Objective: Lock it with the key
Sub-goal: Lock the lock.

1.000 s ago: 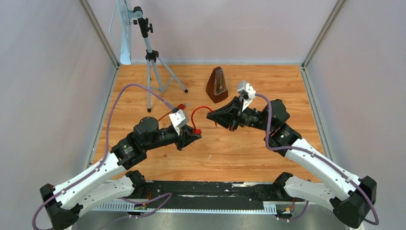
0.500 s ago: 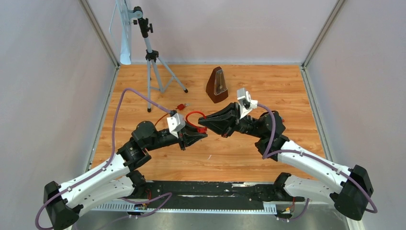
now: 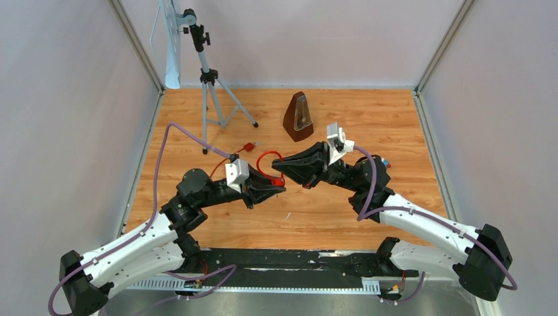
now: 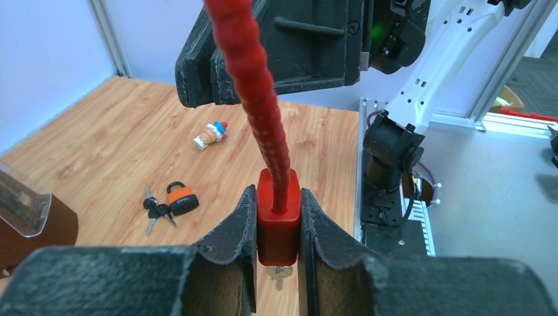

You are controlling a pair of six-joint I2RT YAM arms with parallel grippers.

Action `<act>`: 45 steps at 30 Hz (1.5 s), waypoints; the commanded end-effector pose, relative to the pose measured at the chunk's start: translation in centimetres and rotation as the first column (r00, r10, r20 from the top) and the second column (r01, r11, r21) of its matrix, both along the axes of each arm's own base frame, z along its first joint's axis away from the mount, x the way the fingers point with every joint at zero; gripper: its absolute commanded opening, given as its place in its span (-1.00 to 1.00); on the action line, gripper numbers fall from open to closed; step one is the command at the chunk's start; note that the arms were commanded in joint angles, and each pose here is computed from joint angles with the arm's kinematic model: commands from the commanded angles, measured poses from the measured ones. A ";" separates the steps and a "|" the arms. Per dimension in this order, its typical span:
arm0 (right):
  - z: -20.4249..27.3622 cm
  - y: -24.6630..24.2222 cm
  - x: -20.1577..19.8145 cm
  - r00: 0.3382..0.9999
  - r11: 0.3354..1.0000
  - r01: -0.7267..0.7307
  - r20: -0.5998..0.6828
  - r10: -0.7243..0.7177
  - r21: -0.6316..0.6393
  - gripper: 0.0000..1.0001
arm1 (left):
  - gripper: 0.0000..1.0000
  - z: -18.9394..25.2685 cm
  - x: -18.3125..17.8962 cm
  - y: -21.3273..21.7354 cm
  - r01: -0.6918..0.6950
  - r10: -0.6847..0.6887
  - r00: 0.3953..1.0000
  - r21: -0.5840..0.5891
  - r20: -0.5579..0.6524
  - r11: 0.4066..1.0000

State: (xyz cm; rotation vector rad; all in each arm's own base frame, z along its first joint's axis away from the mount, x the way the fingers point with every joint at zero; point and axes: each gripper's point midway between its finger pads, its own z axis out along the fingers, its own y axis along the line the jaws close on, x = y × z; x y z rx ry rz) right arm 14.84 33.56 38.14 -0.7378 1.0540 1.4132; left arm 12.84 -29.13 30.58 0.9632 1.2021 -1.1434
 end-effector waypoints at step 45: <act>-3.1 2.3 2.5 0.940 0.958 0.051 -0.309 -0.142 -0.283 -0.44 | -1.00 6.5 5.0 4.7 -0.412 0.323 0.896 -0.297 -0.305 0.861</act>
